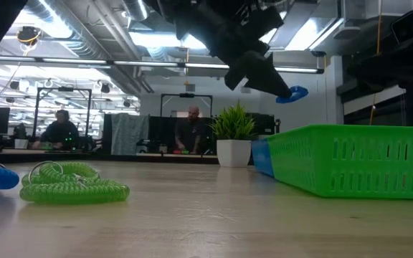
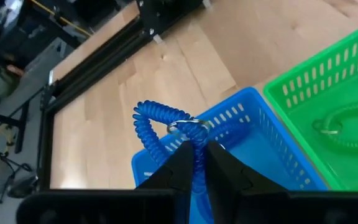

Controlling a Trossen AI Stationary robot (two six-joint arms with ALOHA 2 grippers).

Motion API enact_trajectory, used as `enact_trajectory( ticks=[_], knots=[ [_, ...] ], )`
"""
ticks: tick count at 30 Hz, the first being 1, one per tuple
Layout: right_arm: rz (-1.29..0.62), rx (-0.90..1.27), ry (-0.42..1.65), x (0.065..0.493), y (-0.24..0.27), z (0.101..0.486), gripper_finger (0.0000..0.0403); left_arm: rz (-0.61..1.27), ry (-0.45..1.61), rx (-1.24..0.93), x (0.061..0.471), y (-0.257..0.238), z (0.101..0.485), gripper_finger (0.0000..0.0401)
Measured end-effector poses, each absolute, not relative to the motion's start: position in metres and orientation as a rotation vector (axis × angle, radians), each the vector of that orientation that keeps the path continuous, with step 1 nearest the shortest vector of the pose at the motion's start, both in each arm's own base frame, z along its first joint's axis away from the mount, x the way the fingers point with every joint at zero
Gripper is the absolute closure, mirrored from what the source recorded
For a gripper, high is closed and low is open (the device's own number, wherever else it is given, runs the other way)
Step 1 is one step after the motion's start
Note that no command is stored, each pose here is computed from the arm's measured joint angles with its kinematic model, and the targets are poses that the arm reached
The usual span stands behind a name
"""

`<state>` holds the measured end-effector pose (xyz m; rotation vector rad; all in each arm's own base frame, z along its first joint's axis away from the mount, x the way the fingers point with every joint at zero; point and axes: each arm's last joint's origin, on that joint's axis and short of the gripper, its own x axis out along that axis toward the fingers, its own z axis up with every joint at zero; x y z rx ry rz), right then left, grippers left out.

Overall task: Sort spring keychains
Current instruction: Put the blue spring keychain into the blue bin

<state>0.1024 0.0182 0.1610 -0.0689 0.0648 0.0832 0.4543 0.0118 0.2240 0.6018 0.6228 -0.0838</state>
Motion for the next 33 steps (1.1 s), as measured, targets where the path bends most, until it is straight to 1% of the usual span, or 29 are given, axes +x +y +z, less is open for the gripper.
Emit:
enact_trajectory(
  ticks=[15, 24, 28, 33],
  knots=[
    [0.083, -0.069, 0.065, 0.102, 0.018, 0.161, 0.0267, -0.073, 0.706, 0.455, 0.449, 0.012, 0.217, 0.0374],
    [0.083, -0.069, 0.065, 0.102, 0.018, 0.161, 0.0267, -0.078, 0.714, 0.421, 0.448, 0.015, 0.216, 0.0374],
    [0.083, -0.069, 0.065, 0.102, 0.018, 0.161, 0.0267, -0.034, 0.734, 0.328, 0.45, 0.021, 0.209, 0.0375],
    [0.083, -0.069, 0.065, 0.102, 0.018, 0.161, 0.0267, -0.022, 0.76, 0.301, 0.452, 0.025, 0.198, 0.0374]
  ],
)
